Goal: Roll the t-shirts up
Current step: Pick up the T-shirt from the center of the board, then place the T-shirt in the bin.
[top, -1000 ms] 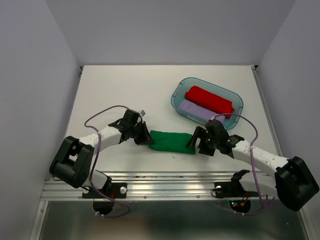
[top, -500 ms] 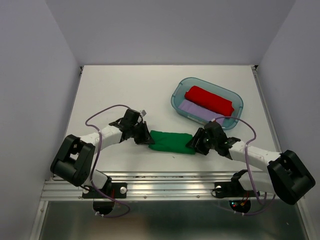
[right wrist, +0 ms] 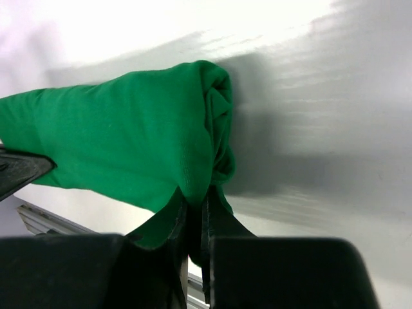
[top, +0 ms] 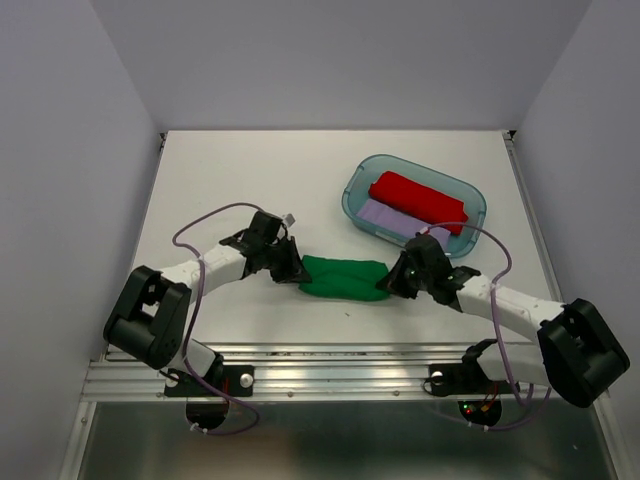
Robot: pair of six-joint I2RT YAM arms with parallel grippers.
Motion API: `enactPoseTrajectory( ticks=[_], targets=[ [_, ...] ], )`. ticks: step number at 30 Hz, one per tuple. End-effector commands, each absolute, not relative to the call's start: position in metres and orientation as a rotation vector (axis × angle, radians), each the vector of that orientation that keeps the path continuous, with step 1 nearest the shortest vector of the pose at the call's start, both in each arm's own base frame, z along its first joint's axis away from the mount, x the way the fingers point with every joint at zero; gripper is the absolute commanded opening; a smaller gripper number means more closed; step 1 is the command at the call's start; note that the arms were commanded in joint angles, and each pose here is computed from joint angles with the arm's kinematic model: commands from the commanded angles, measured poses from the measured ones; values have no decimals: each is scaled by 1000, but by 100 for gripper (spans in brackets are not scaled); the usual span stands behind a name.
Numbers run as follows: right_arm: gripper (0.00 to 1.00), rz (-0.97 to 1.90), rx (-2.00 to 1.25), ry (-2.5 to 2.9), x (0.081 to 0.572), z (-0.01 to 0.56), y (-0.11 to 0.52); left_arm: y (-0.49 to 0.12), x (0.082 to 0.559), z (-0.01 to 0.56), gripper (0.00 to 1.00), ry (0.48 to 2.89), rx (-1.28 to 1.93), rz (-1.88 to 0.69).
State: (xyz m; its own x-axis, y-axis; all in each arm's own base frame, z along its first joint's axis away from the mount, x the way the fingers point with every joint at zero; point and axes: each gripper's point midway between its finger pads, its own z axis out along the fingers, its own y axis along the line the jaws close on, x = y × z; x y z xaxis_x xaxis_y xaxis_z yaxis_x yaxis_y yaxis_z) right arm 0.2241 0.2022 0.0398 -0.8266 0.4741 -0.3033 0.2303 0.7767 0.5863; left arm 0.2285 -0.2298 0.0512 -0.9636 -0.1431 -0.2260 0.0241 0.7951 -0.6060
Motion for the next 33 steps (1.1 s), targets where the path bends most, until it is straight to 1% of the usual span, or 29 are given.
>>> enactPoseTrajectory(
  ticks=[1, 6, 10, 13, 16, 20, 24, 25, 26, 27, 28, 30, 31, 32, 33],
  targets=[
    [1, 787, 435, 2393, 247, 95, 208, -242, 244, 90, 0, 2626, -13, -986],
    [1, 821, 382, 2317, 256, 142, 212, -244, 252, 122, 0, 2569, -4, -985],
    [1, 820, 359, 2268, 263, 169, 212, -246, 266, 153, 0, 2507, 11, -975],
    [1, 722, 354, 2210, 276, 187, 200, -253, 283, 189, 0, 2427, 44, -983],
    [1, 627, 349, 2171, 287, 200, 189, -259, 296, 209, 0, 2383, 70, -978],
    [1, 528, 329, 2116, 309, 222, 177, -276, 333, 242, 0, 2306, 114, -974],
    [1, 468, 365, 2078, 329, 233, 154, -296, 360, 264, 0, 2250, 155, -1010],
    [1, 444, 384, 2077, 336, 232, 143, -302, 367, 259, 0, 2262, 164, -1012],
    [1, 430, 390, 2073, 340, 233, 137, -308, 374, 272, 0, 2229, 180, -1025],
    [1, 418, 400, 2067, 344, 234, 131, -313, 378, 274, 0, 2220, 200, -1031],
    [1, 386, 416, 2071, 350, 231, 120, -320, 384, 264, 0, 2241, 210, -1033],
    [1, 359, 428, 2074, 355, 228, 109, -332, 396, 275, 0, 2206, 234, -1049],
    [1, 337, 427, 2083, 358, 225, 104, -340, 404, 261, 0, 2232, 247, -1049],
    [1, 314, 448, 2082, 362, 222, 93, -349, 411, 273, 0, 2196, 270, -1066],
    [1, 302, 457, 2086, 363, 220, 88, -355, 415, 272, 0, 2194, 280, -1069]
  ],
)
